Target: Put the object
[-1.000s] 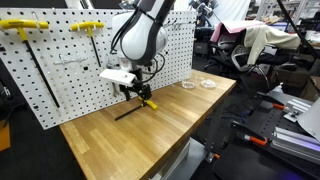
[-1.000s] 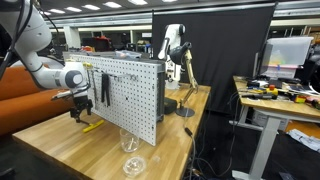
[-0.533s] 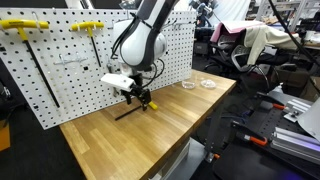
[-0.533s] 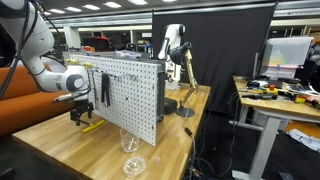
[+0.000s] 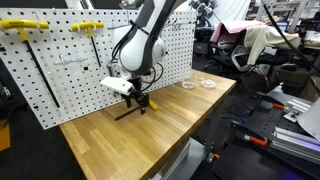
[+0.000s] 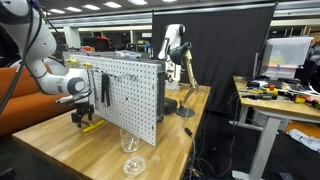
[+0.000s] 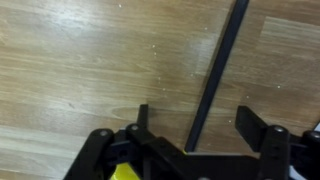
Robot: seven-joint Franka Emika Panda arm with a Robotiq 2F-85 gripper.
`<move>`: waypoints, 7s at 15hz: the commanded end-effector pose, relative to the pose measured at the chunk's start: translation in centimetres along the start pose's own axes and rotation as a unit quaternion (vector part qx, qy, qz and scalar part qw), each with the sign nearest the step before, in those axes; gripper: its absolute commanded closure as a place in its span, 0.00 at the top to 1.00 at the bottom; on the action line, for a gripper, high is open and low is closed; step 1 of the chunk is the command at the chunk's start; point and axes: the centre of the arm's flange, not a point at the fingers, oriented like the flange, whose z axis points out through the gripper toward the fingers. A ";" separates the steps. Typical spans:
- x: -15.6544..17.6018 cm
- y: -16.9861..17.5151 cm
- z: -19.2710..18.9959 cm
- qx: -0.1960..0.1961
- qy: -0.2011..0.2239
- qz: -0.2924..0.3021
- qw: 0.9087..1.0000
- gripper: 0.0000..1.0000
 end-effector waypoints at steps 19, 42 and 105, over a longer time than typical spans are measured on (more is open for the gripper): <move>0.4 1.7 -5.8 0.077 0.015 -0.007 0.997 0.02; -6.8 4.5 -13.2 0.030 0.127 -0.435 0.891 0.02; -17.3 -4.1 -14.7 0.195 0.277 -0.512 0.789 0.02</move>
